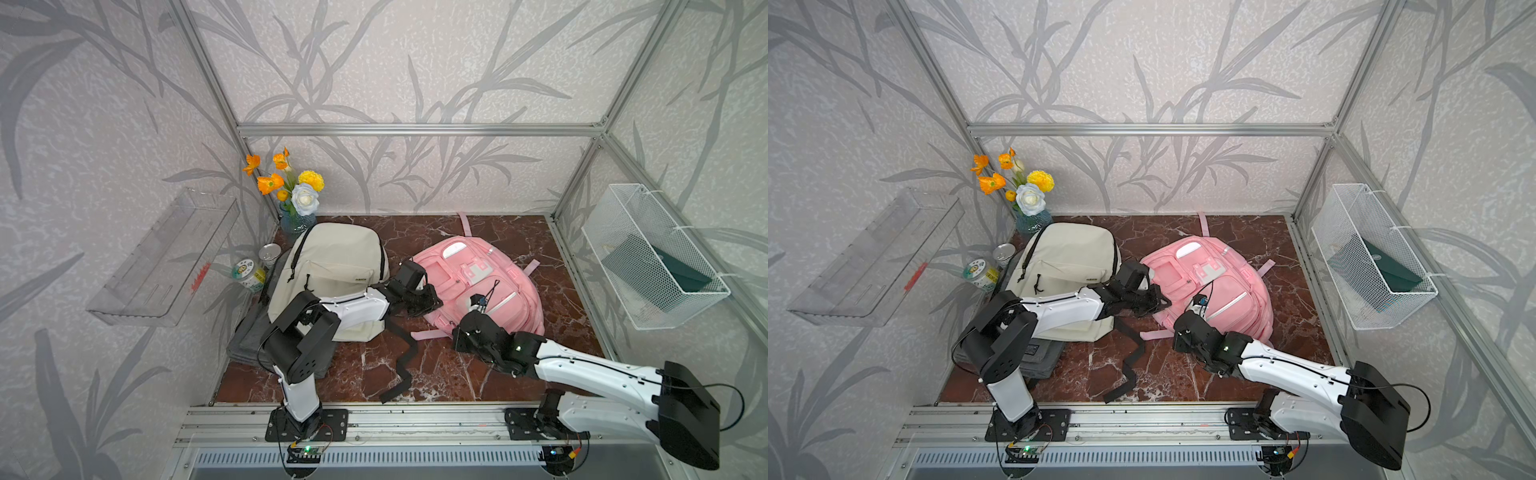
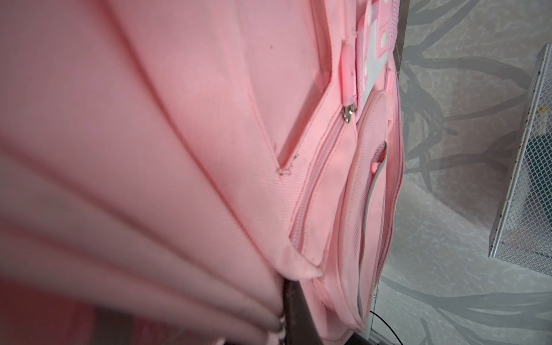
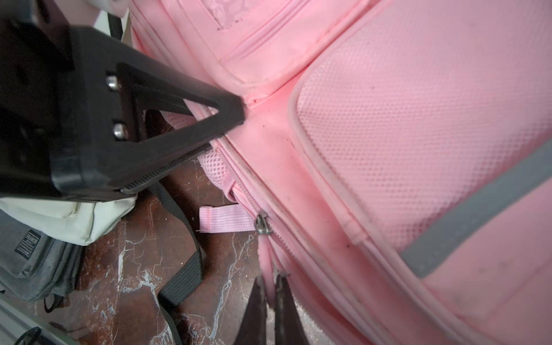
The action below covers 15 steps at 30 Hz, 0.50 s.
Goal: Zip up the backpack
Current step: Zip the zipper on the backpack.
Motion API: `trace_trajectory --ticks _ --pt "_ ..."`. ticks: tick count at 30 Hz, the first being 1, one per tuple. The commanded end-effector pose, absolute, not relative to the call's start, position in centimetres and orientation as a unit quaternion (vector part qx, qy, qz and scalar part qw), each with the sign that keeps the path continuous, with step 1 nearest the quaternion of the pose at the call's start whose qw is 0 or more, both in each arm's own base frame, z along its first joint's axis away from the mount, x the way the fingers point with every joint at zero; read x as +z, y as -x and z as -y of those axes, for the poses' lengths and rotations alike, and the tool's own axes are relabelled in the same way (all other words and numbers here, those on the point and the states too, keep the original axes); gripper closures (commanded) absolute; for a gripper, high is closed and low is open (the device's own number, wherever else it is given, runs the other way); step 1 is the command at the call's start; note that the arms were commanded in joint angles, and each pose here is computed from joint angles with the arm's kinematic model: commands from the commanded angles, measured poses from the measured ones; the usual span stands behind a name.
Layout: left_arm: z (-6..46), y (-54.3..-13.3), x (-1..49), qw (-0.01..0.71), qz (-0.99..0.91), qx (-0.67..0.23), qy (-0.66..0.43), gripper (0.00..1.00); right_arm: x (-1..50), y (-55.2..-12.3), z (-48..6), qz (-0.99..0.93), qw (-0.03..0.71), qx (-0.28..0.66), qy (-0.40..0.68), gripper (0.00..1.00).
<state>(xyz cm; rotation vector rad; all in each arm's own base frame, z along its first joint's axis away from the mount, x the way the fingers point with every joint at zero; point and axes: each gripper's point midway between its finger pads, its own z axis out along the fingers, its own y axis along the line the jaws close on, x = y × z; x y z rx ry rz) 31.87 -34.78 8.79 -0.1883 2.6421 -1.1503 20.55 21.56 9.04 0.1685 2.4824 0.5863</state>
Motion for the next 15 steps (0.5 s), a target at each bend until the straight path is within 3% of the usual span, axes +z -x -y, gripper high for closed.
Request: trace_trajectory --ticks 1,2,4,7,9,13,15 --pt "30.3 -39.8 10.4 0.264 -0.896 -0.339 0.116 1.00 5.9 -17.3 -18.2 -0.957 0.234 0.164 -0.054 1.00" --pt "30.6 -39.7 10.5 0.262 -0.895 -0.343 0.115 1.00 6.4 -17.6 -18.5 -0.954 0.242 0.167 -0.050 0.92" --pt "31.2 -39.2 10.7 0.258 -0.895 -0.347 0.109 1.00 7.6 -18.4 -18.9 -0.951 0.260 0.164 -0.034 0.67" --pt "31.7 -38.3 10.9 0.253 -0.894 -0.354 0.108 1.00 9.3 -19.3 -19.2 -0.949 0.279 0.146 -0.005 0.48" --pt "32.1 -37.6 11.0 0.247 -0.893 -0.362 0.107 1.00 10.3 -19.8 -19.5 -0.947 0.287 0.143 0.001 0.46" --pt "33.0 -36.2 11.6 0.244 -0.890 -0.370 0.101 1.00 11.8 -20.6 -22.8 -0.931 0.301 0.200 0.047 0.57" --pt "33.4 -35.9 12.0 0.243 -0.889 -0.375 0.096 1.00 12.4 -21.1 -24.5 -0.923 0.306 0.226 0.060 0.58"
